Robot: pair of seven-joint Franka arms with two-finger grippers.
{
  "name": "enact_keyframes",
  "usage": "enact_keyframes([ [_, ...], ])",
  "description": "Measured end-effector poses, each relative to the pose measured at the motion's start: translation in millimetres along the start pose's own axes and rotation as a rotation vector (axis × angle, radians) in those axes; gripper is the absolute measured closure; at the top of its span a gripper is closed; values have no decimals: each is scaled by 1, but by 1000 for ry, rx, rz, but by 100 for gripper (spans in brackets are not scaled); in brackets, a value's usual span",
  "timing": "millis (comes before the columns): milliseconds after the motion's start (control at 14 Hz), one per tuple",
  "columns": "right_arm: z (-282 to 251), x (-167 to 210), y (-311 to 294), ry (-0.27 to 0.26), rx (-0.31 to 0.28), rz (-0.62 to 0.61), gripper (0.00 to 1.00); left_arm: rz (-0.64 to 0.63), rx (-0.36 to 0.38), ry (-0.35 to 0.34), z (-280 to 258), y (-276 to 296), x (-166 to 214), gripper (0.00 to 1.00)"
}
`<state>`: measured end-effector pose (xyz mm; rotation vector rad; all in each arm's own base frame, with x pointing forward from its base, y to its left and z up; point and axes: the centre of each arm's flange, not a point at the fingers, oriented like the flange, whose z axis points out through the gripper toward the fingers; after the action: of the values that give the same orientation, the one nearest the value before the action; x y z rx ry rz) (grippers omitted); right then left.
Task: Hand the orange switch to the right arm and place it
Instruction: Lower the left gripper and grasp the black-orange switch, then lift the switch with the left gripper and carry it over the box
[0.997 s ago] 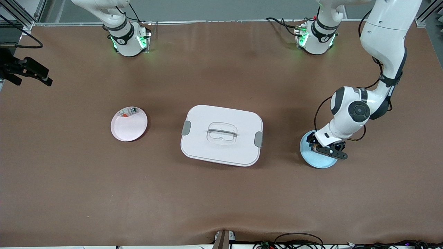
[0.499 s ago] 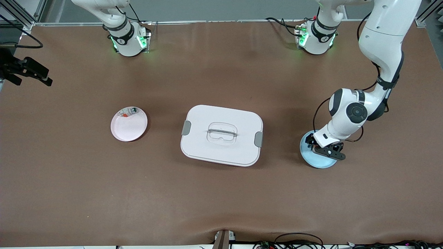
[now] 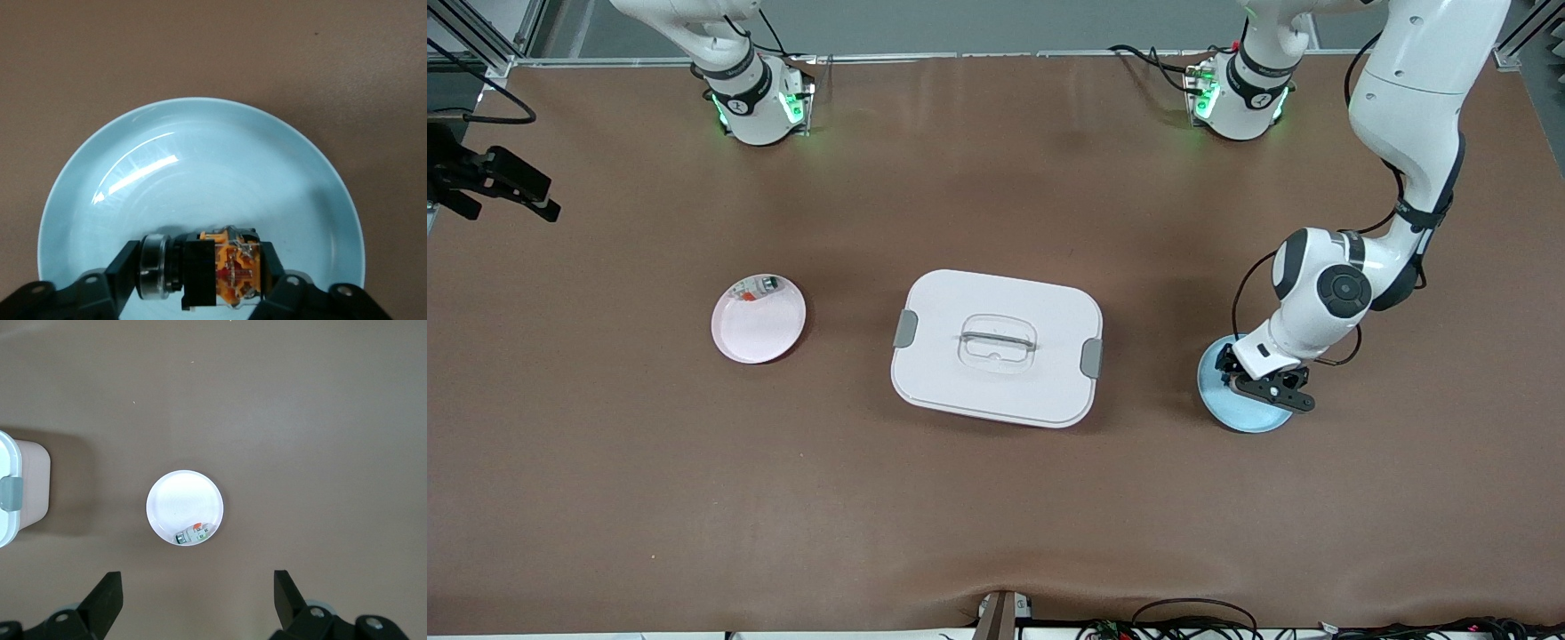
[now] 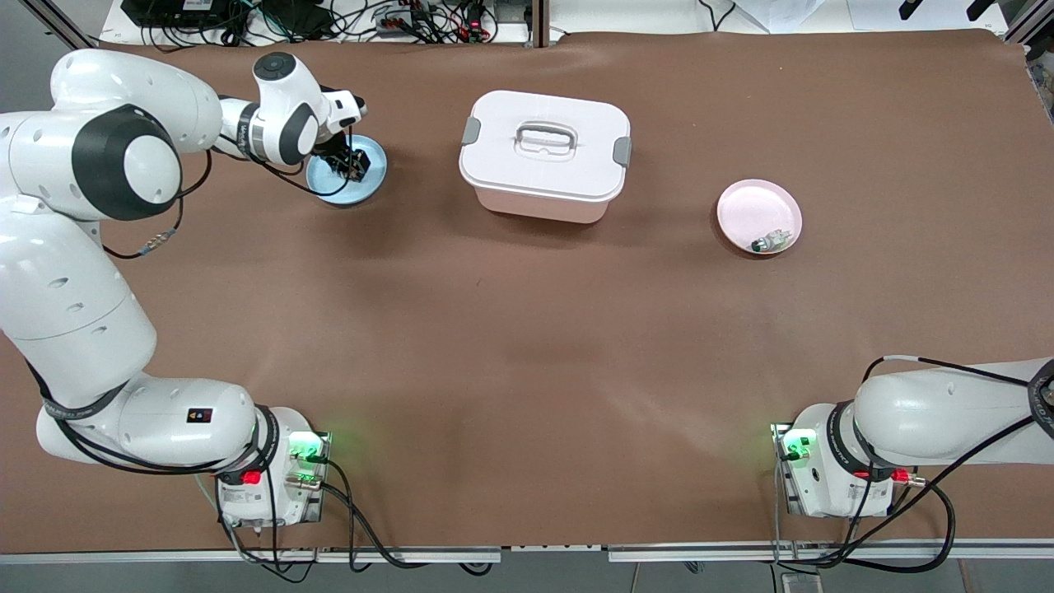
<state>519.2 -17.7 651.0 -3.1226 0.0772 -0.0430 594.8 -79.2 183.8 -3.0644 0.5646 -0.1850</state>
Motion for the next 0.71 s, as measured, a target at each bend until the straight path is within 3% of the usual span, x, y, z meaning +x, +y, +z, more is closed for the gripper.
enact_keyframes([
  [427,0,0,1,0,0,2,0,12,9,-12,-4,-2,0,28],
  [712,0,0,1,-1,0,2,0,13,28,-7,-44,-6,10,28],
])
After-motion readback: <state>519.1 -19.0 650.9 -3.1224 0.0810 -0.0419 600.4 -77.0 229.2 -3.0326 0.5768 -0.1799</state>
